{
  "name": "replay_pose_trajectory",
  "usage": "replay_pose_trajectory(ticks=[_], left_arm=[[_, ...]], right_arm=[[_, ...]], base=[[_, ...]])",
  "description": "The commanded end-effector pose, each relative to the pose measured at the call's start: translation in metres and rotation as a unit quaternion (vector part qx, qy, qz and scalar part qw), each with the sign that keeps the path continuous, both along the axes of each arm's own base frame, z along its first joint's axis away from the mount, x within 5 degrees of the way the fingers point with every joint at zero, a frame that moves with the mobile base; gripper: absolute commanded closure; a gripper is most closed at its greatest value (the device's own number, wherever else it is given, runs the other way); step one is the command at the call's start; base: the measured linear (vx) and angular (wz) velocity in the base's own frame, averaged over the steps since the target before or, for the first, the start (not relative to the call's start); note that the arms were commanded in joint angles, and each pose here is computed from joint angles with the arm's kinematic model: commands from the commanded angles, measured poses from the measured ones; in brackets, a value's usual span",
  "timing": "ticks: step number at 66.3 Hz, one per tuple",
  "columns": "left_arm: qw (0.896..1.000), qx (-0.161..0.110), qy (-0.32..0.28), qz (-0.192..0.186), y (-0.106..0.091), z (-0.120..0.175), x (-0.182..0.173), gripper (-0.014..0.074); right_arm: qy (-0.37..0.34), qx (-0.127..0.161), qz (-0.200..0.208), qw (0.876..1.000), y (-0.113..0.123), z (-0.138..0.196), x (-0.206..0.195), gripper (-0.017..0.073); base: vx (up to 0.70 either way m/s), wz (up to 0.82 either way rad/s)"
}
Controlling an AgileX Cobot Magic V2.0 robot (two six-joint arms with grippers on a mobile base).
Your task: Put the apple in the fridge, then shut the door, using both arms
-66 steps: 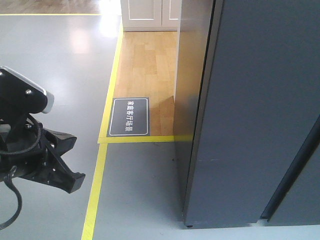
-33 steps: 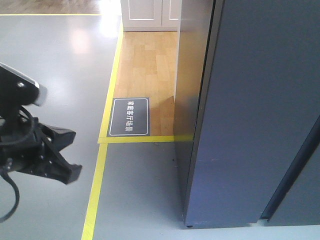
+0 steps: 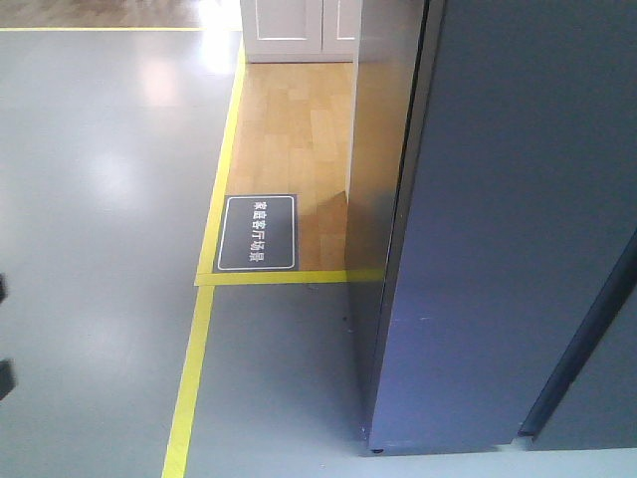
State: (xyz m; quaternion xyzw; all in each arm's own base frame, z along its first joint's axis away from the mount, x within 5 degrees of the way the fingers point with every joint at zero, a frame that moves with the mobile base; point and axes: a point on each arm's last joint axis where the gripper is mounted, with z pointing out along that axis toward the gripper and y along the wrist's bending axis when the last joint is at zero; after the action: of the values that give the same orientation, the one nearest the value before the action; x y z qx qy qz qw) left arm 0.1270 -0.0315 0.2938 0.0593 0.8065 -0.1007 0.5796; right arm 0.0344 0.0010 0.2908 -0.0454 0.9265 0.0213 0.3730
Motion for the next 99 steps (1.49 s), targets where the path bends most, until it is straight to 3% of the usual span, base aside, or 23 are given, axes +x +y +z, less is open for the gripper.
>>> replay_pose_trajectory(ticks=[1,14,23,35,55,67,77,99], left_arm=[[0.996,-0.021,-0.075,0.039,0.013,0.003,-0.017,0.06],[0.988,-0.021,-0.117,0.101,0.028,-0.033,-0.052,0.06],[0.983,-0.03,-0.141,0.112,0.03,-0.058,-0.065,0.06],[0.974,-0.071,-0.183,0.116,0.03,-0.086,-0.073,0.06],[0.978,-0.049,-0.176,0.1,0.029,-0.087,-0.073,0.06],[0.97,-0.051,-0.219,0.095,0.029,-0.079,-0.073,0.06],[0.965,-0.029,-0.246,0.091,0.028,-0.075,-0.074,0.06],[0.966,-0.034,-0.241,0.093,0.029,-0.075,-0.074,0.06]], right_arm=[[-0.033,-0.002,0.003,0.999,0.0,0.01,0.004,0.0562],[-0.033,-0.002,0.003,0.999,0.0,0.01,0.004,0.0562],[-0.033,-0.002,0.003,0.999,0.0,0.01,0.004,0.0562],[-0.032,-0.002,0.003,0.999,0.0,0.01,0.004,0.0562],[-0.031,0.0,0.004,1.0,0.0,0.009,0.003,0.0562],[-0.031,0.0,0.004,1.0,0.0,0.009,0.003,0.0562],[-0.031,0.0,0.004,1.0,0.0,0.009,0.003,0.0562],[-0.031,0.0,0.004,1.0,0.0,0.009,0.003,0.0562]], base=[[0.0,0.0],[0.0,0.0],[0.0,0.0],[0.0,0.0],[0.0,0.0],[0.0,0.0],[0.0,0.0],[0.0,0.0]])
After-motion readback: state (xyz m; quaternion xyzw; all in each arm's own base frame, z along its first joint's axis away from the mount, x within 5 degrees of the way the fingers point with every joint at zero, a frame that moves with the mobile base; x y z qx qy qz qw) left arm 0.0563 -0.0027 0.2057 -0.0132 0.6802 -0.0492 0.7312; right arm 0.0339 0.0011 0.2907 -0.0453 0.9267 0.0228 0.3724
